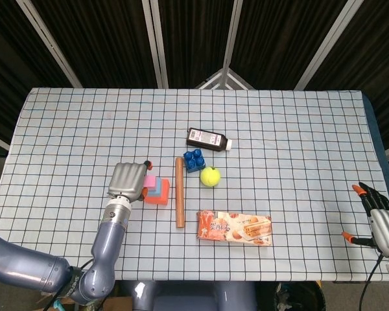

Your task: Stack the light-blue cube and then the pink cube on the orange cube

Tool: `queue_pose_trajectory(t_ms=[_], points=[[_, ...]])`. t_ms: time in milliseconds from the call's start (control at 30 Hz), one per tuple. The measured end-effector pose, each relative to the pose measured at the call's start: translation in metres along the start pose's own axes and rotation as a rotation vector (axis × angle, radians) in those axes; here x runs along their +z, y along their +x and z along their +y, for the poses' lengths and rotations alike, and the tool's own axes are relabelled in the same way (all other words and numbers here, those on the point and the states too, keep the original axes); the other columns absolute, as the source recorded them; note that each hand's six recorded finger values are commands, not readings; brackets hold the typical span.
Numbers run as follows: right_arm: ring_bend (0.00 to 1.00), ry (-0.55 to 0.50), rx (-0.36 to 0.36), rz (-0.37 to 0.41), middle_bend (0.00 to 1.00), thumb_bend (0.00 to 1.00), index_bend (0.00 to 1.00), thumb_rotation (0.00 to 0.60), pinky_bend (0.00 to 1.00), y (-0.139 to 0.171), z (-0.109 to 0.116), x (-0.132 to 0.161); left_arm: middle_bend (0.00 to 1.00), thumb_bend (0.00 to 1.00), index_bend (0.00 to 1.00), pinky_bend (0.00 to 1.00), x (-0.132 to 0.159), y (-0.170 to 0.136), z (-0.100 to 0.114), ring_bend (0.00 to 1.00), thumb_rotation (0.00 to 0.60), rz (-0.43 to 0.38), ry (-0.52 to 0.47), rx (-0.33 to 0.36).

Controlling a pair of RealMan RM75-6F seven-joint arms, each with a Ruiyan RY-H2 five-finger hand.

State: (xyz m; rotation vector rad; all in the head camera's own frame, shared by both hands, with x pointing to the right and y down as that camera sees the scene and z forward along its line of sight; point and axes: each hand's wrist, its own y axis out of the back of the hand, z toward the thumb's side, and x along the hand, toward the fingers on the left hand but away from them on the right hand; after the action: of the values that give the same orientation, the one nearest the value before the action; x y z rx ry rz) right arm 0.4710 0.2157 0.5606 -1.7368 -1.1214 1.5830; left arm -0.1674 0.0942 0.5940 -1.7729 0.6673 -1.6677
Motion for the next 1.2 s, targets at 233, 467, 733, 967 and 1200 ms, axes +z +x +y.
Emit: queue_pose_trajectory(t_ms=[233, 467, 733, 967, 1200], points=[[0.01, -0.003, 0.003, -0.004, 0.01, 0.13, 0.00, 0.600, 0.10, 0.000, 0.000, -0.001, 0.83, 0.39, 0.27, 0.91, -0.002, -0.002, 0.001, 0.80, 0.600, -0.003, 0.018, 0.008], [0.01, -0.008, 0.002, -0.013, 0.01, 0.13, 0.00, 0.600, 0.10, 0.001, 0.002, -0.002, 0.83, 0.39, 0.28, 0.91, -0.011, -0.007, 0.003, 0.80, 0.600, 0.004, 0.027, 0.009], [0.01, -0.006, 0.002, -0.009, 0.01, 0.13, 0.00, 0.600, 0.10, 0.001, 0.001, -0.001, 0.79, 0.39, 0.28, 0.86, -0.039, -0.033, 0.017, 0.76, 0.600, -0.012, -0.035, 0.055], [0.01, 0.006, 0.006, -0.003, 0.01, 0.13, 0.00, 0.600, 0.10, 0.001, -0.001, 0.002, 0.50, 0.38, 0.17, 0.54, -0.091, -0.060, 0.031, 0.45, 0.600, -0.018, -0.130, 0.188], [0.01, 0.042, -0.015, 0.004, 0.01, 0.13, 0.00, 0.600, 0.10, 0.001, -0.001, 0.008, 0.23, 0.38, 0.11, 0.29, -0.155, -0.093, 0.008, 0.16, 0.600, -0.044, -0.230, 0.231]])
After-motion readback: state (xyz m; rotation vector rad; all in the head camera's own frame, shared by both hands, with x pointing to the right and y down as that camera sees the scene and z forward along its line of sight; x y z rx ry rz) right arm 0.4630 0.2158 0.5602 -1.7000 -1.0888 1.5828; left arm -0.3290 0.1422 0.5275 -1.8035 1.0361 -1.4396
